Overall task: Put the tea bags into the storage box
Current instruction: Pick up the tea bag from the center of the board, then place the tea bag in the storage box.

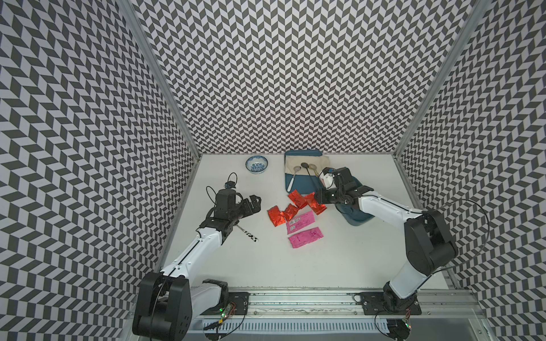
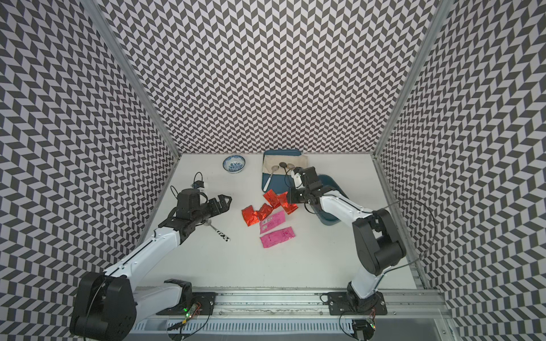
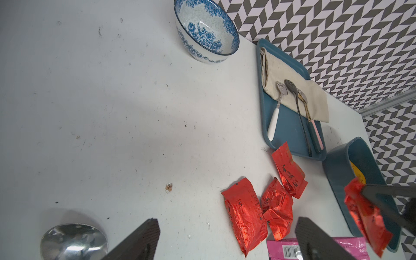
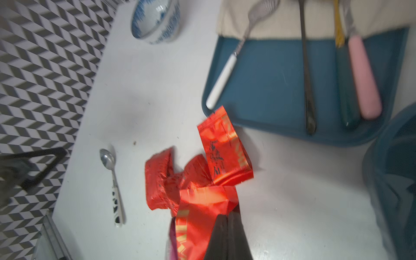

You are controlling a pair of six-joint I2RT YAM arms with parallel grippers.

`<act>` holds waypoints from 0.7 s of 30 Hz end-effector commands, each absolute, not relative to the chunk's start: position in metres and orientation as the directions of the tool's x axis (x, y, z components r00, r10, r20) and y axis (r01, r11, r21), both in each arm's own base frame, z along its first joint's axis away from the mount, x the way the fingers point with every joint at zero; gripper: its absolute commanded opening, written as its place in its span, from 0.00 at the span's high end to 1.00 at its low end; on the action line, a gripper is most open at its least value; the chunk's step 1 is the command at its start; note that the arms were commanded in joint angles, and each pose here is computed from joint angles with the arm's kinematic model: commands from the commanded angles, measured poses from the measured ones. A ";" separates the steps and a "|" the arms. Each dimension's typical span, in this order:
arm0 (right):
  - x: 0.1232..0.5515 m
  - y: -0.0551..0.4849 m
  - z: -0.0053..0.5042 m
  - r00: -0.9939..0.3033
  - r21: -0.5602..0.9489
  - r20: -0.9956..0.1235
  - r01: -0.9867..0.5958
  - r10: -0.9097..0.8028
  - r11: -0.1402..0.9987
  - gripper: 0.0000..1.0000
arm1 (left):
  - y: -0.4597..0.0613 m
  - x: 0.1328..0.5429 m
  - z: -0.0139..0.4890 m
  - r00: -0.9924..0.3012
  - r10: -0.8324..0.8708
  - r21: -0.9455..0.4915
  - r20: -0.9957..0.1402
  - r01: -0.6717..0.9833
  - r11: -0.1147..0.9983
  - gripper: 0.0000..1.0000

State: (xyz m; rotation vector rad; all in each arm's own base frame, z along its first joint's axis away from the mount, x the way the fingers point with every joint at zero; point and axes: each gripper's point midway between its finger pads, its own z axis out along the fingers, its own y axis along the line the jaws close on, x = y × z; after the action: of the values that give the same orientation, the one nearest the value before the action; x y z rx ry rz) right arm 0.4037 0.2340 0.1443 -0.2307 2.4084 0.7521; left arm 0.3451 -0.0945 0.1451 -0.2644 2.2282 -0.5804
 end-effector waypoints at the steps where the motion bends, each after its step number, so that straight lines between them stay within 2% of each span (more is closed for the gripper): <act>1: 0.423 0.203 0.177 -0.763 0.451 -0.645 -0.341 0.037 0.825 1.00 | -0.094 0.344 0.148 -0.651 -0.364 -0.487 -0.666 0.009 0.874 0.00; 6: 0.453 0.153 0.188 -0.718 0.396 -0.690 -0.266 0.093 0.879 1.00 | -0.094 0.345 0.149 -0.650 -0.362 -0.487 -0.668 0.014 0.873 0.00; 14: 0.481 0.093 0.156 -0.684 0.212 -0.727 -0.134 0.065 0.968 1.00 | -0.095 0.344 0.150 -0.654 -0.352 -0.481 -0.670 0.021 0.877 0.00; 21: 0.496 0.076 0.132 -0.673 0.081 -0.738 -0.152 -0.043 0.985 1.00 | -0.095 0.344 0.148 -0.661 -0.343 -0.476 -0.667 0.024 0.879 0.00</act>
State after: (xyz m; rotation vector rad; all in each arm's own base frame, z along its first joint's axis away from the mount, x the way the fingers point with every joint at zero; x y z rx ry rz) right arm 0.4841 0.0856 0.1329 -0.0844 2.3488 0.2720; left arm 0.3446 -0.0947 0.1446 -0.2517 2.2312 -0.5755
